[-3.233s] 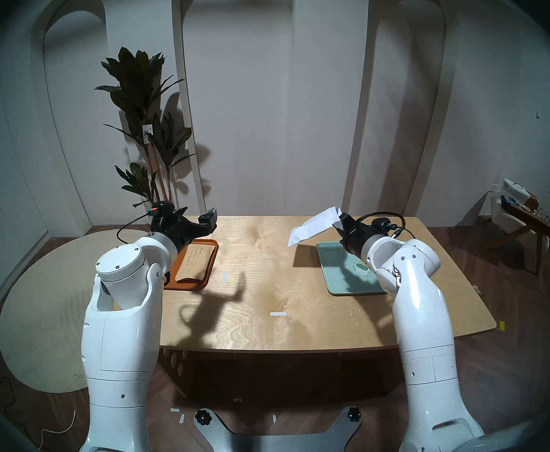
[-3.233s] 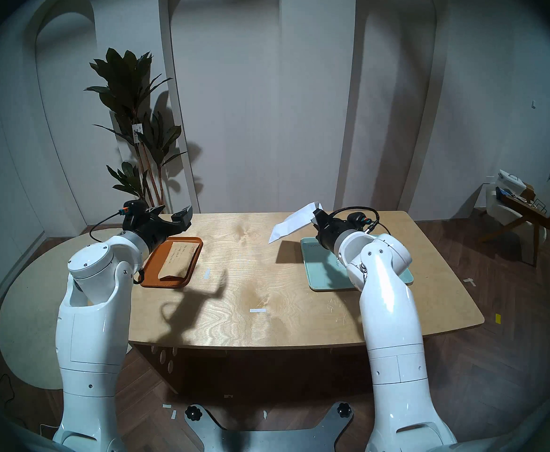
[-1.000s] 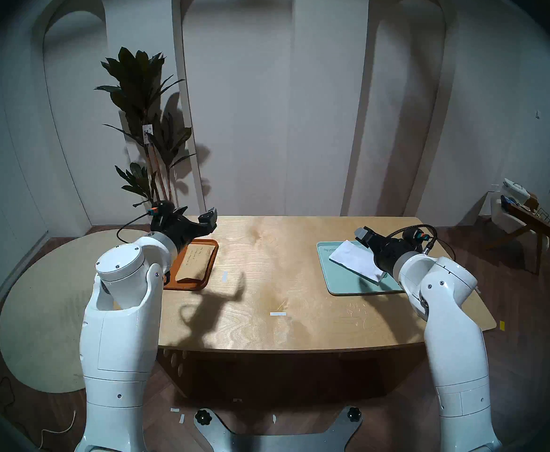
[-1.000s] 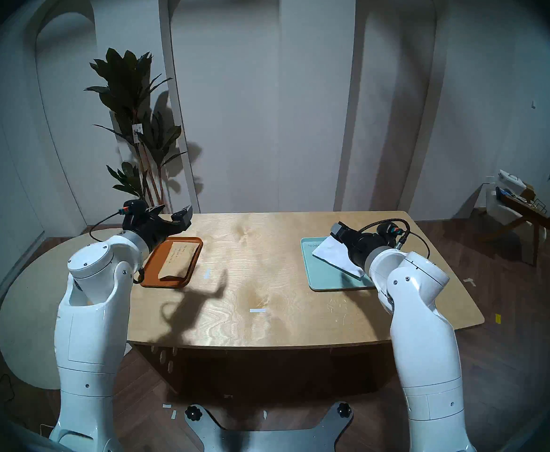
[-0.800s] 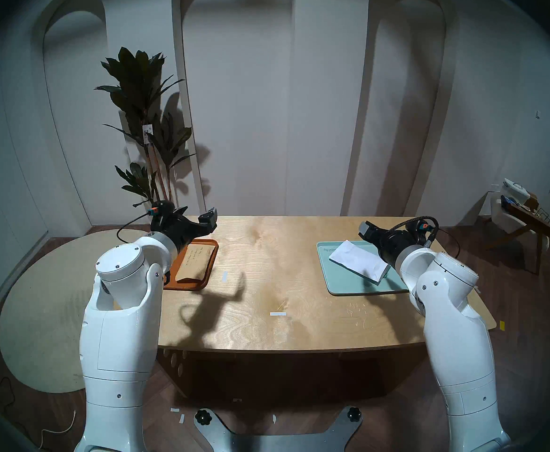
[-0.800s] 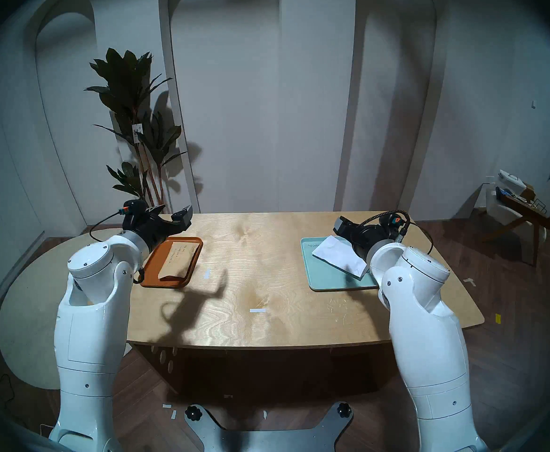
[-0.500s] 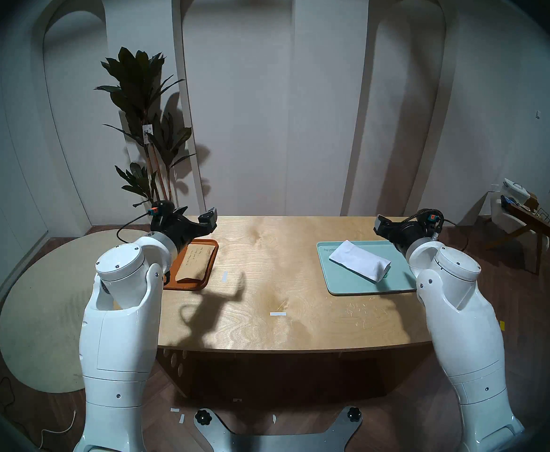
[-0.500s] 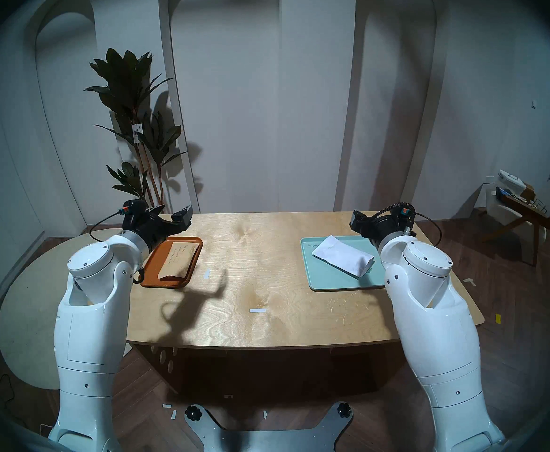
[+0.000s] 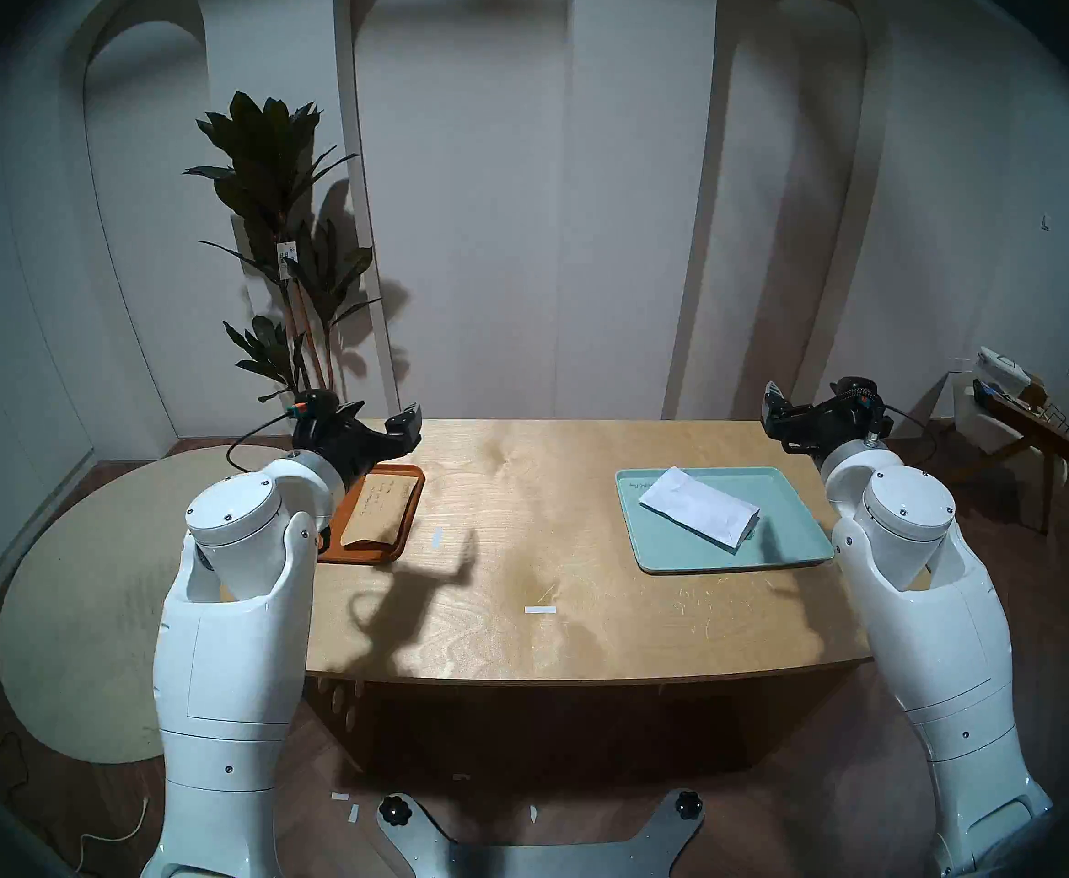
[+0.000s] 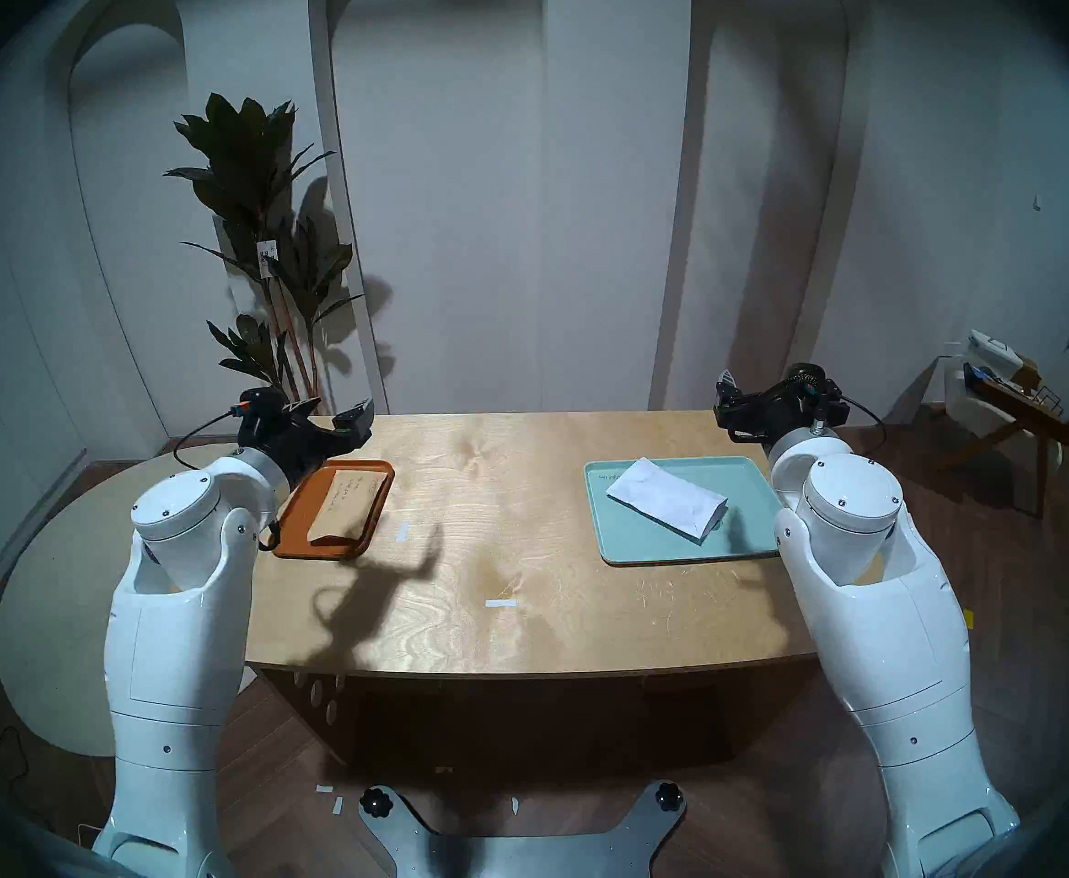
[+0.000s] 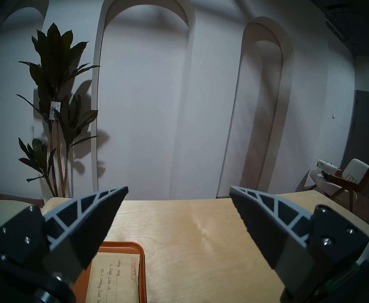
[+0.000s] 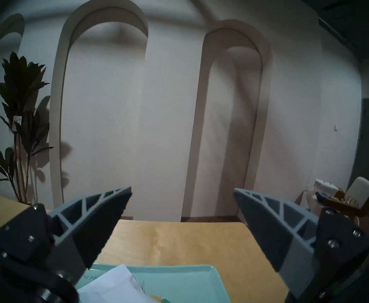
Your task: Sort the mail into the trays, one tray per recipient
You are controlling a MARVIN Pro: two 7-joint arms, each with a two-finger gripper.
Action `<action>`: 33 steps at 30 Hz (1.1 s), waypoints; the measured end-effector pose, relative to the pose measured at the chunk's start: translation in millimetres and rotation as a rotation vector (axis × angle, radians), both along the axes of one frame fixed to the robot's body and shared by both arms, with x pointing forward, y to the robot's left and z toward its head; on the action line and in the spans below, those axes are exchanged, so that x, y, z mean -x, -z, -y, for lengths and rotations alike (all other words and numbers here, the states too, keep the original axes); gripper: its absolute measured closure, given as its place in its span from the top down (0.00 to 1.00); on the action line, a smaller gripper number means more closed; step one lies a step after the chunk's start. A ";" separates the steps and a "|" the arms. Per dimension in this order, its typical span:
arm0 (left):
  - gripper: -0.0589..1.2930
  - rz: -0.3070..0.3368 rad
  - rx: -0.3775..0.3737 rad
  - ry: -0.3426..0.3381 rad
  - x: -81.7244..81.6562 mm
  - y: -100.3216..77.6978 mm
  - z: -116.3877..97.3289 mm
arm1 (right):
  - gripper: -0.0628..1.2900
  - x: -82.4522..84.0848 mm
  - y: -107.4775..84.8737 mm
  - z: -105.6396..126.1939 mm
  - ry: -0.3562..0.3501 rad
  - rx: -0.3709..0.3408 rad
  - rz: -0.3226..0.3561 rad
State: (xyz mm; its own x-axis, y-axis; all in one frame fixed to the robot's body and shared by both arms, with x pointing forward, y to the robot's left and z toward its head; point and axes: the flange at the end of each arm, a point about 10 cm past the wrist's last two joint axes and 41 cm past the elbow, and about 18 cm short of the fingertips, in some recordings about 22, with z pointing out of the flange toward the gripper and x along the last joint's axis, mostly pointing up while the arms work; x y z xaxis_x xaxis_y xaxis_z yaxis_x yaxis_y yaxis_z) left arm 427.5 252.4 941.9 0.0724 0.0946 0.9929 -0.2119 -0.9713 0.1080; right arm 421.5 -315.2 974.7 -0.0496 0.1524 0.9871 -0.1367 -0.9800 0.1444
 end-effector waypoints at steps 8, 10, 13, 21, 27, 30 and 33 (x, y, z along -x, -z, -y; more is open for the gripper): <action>0.97 0.000 0.000 0.000 0.0 0.1 0.1 | 0.97 1.1 -27.7 5.8 0.009 0.060 0.058; 0.97 0.000 0.000 -0.001 0.0 0.1 0.1 | 0.97 1.4 -32.3 6.0 0.012 0.073 0.064; 0.97 0.000 0.000 -0.001 0.1 0.2 -0.1 | 0.97 1.8 -35.4 3.9 0.018 0.088 0.058; 0.97 0.000 0.000 -0.002 0.2 0.3 0.0 | 0.97 3.3 -28.4 -24.3 -0.026 0.102 0.021; 0.97 0.000 -0.001 -0.002 0.2 0.5 0.1 | 0.97 4.6 -25.6 -35.1 -0.040 0.097 0.008; 0.97 0.001 0.000 -0.002 0.3 0.5 0.1 | 0.97 5.0 -25.7 -36.2 -0.038 0.095 0.006; 0.97 0.001 0.000 -0.002 0.3 0.5 0.1 | 0.97 5.2 -26.3 -36.1 -0.035 0.093 0.008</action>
